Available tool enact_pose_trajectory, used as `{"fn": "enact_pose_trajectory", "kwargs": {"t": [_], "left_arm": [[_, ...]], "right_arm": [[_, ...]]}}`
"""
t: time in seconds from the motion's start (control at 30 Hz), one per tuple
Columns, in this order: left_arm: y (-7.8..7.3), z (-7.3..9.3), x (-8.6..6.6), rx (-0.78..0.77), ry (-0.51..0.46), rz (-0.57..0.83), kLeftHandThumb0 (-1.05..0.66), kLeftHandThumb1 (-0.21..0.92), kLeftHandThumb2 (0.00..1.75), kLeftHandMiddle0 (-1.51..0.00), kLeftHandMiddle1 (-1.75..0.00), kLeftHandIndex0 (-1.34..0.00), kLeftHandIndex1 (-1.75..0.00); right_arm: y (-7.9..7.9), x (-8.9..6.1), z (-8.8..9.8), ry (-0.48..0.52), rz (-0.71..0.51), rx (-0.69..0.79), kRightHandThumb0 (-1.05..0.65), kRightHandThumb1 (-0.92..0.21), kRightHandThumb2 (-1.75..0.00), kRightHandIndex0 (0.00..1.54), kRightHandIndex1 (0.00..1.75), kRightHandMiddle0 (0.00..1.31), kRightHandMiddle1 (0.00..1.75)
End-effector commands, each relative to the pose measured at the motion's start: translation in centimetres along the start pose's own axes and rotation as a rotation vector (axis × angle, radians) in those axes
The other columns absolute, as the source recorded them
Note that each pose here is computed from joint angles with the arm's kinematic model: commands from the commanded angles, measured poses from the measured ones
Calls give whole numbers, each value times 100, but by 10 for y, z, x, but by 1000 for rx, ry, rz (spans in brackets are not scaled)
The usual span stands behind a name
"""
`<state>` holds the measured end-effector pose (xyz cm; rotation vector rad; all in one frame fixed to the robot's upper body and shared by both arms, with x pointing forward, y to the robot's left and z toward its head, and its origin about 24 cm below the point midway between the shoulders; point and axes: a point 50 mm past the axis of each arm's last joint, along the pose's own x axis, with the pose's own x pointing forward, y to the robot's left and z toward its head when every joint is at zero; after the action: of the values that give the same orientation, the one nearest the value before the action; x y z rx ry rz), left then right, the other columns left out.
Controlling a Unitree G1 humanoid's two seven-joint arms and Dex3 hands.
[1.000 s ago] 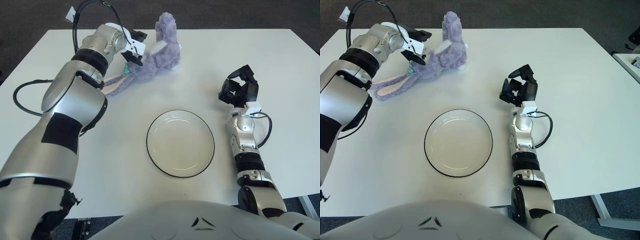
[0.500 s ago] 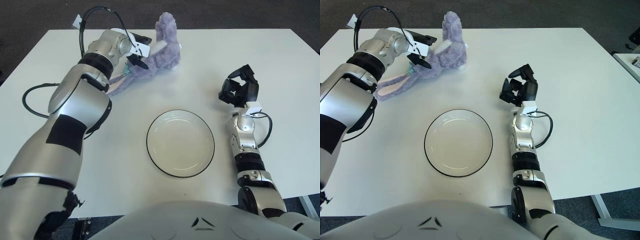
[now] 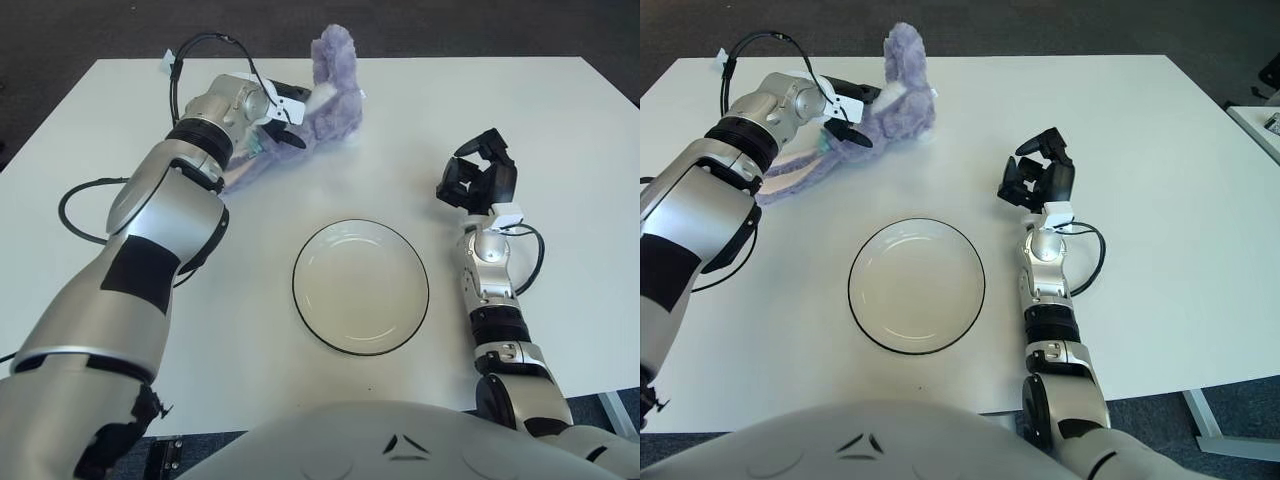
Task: Put the doll into the plate.
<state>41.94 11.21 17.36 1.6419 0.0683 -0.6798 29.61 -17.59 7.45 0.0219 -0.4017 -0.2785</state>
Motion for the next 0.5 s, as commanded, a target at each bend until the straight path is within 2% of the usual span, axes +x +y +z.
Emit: {"fn": "enact_pose_trajectory", "kwargs": {"t": [0.0,0.17,0.23,0.37,0.47], "left_arm": [[-16,6,5,-60,-30,-106,-86,90,39,-54,-164,0,0],[-26,8,8,-98,-31,-156,-81,88,37,-47,-161,0,0],[-34,7,10,-109,-24,-177,-83,87,36,-45,-168,0,0],[-43,5,11,-113,-9,-195,-87,86,34,-48,-173,0,0],[-45,5,12,-82,13,-190,-97,88,29,-56,-174,0,0]], "right_arm": [[-21,-58,-47,264,-71,-28,-47,-36,-126,131,175,58,175],[-22,-58,-47,266,-80,-25,-47,-36,-127,131,175,58,175],[-23,-58,-47,267,-84,-25,-47,-36,-127,131,175,58,175],[-23,-59,-47,267,-90,-29,-47,-36,-126,131,175,58,175],[-24,-59,-47,267,-94,-36,-47,-36,-126,131,175,58,175]]}}
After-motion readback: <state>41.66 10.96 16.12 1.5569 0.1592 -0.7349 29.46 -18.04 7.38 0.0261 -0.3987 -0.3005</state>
